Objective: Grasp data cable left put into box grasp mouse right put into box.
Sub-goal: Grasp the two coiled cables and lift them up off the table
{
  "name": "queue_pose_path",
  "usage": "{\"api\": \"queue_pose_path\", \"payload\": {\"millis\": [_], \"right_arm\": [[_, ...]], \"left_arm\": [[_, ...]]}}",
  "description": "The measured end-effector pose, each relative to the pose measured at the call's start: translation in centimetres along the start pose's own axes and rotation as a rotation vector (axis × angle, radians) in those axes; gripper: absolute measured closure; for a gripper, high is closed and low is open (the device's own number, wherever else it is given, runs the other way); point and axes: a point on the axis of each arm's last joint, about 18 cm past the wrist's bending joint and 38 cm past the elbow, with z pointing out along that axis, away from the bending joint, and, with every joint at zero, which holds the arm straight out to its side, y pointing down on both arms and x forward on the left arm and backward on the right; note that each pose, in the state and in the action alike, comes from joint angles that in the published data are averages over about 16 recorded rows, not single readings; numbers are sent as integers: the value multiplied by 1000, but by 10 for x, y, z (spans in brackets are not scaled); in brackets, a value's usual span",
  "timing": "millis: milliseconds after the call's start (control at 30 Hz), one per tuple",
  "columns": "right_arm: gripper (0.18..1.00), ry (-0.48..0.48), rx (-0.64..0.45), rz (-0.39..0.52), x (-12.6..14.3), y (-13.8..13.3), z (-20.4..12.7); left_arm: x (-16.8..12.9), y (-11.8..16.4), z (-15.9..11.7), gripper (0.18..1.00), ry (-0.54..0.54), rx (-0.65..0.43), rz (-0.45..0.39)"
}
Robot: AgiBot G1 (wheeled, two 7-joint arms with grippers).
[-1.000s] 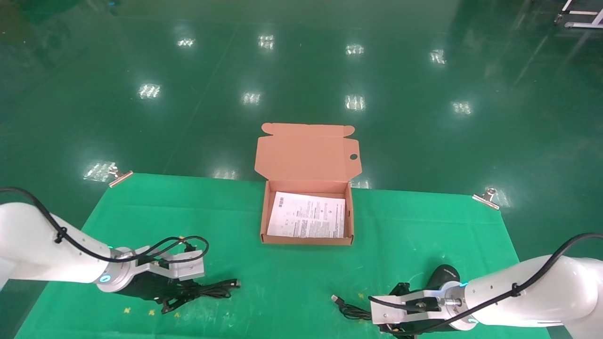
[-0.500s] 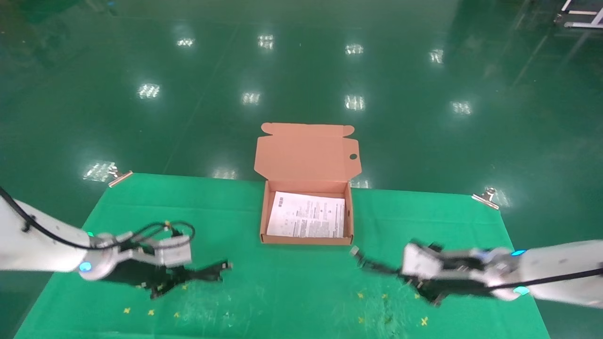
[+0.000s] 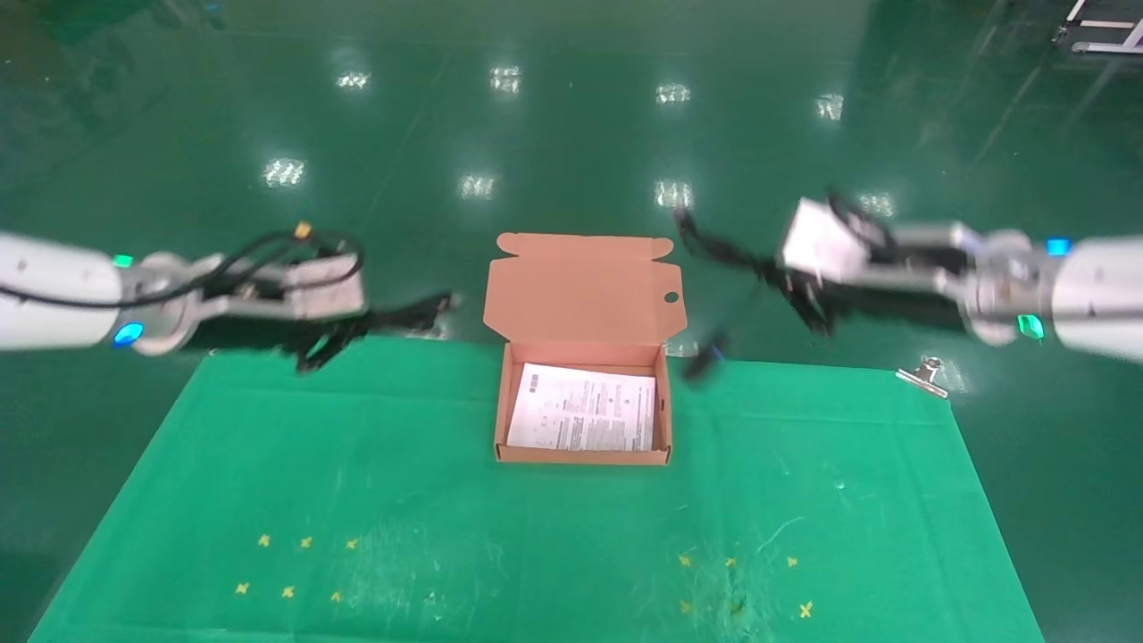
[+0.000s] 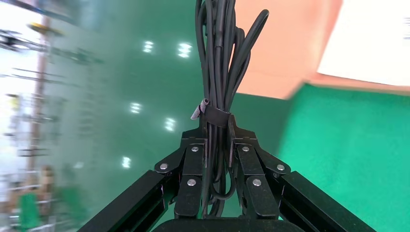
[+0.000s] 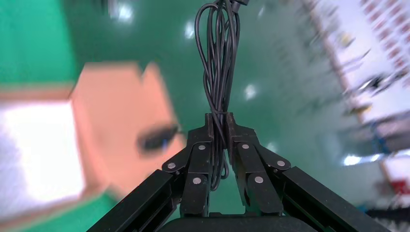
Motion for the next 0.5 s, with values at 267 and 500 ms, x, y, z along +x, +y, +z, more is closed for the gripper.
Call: {"api": "queue_pose_path", "payload": {"millis": [267,500], "right_arm": [[958,65,142,-5,35,-54,19],[958,73,188,-6,43,-72,30]], "left_arm": [[-45,-40,5,933,-128,64,54],[-61,-53,7,933,-167,85,60]]}}
